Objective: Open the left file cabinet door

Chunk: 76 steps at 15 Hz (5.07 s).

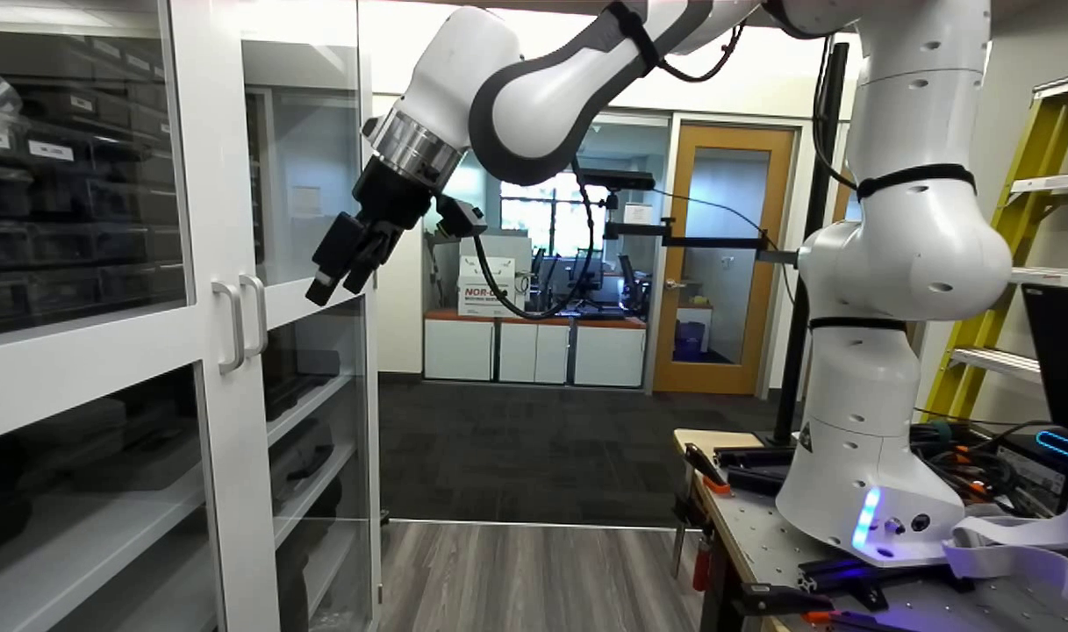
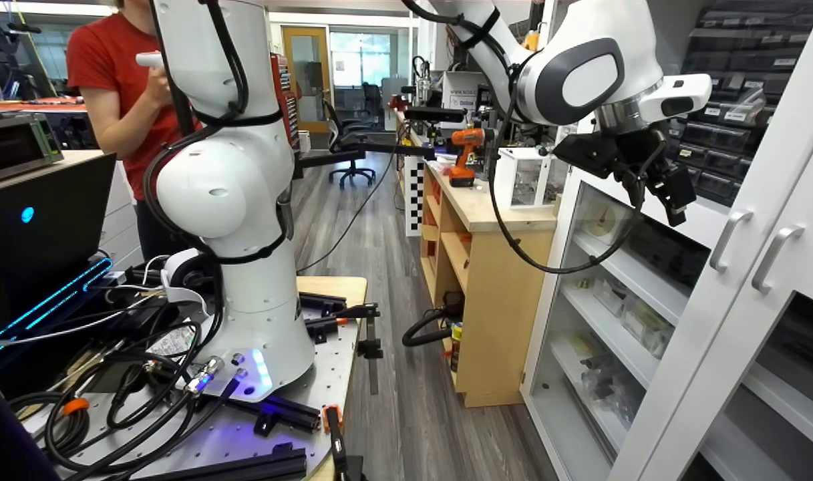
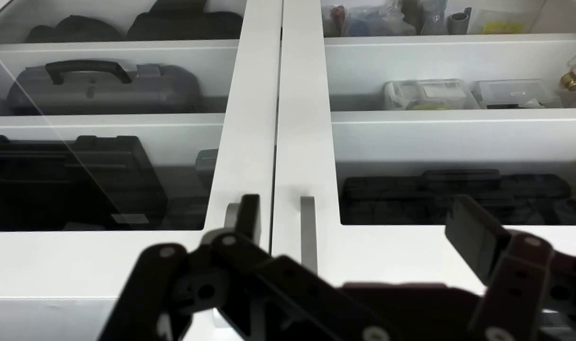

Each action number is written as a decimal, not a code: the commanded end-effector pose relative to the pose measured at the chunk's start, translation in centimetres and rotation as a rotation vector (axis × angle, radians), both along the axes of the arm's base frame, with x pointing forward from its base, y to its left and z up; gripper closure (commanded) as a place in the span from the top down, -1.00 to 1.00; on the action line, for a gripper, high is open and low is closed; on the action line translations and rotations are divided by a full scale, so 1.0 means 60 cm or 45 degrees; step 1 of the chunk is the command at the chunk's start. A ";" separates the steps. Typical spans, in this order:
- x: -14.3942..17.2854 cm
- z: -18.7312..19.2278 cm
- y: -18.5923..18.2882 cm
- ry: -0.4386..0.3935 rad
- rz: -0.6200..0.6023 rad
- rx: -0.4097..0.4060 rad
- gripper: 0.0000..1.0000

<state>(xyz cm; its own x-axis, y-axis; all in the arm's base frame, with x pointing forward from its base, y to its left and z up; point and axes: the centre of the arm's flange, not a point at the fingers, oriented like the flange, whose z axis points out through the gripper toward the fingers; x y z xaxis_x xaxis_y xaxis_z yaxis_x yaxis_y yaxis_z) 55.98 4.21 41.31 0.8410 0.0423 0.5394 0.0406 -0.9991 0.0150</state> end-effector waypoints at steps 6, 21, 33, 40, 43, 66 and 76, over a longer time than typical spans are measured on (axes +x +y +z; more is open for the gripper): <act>0.024 -0.023 -0.003 -0.016 -0.016 0.017 1.00; 0.103 -0.030 -0.009 -0.132 0.018 0.036 1.00; 0.158 -0.052 -0.017 -0.199 0.057 0.034 1.00; 0.177 -0.064 -0.028 -0.221 0.094 0.018 0.50; 0.180 -0.066 -0.028 -0.236 0.109 0.011 0.21; 0.092 -0.045 -0.013 -0.140 -0.007 0.009 -0.92; 0.024 -0.027 0.023 -0.094 -0.126 -0.015 -0.91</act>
<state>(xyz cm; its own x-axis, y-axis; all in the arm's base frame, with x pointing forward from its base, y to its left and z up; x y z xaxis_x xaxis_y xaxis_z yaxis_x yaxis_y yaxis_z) 60.61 4.05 37.66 0.7875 -0.0065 0.6163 -0.0140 -0.9999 0.0072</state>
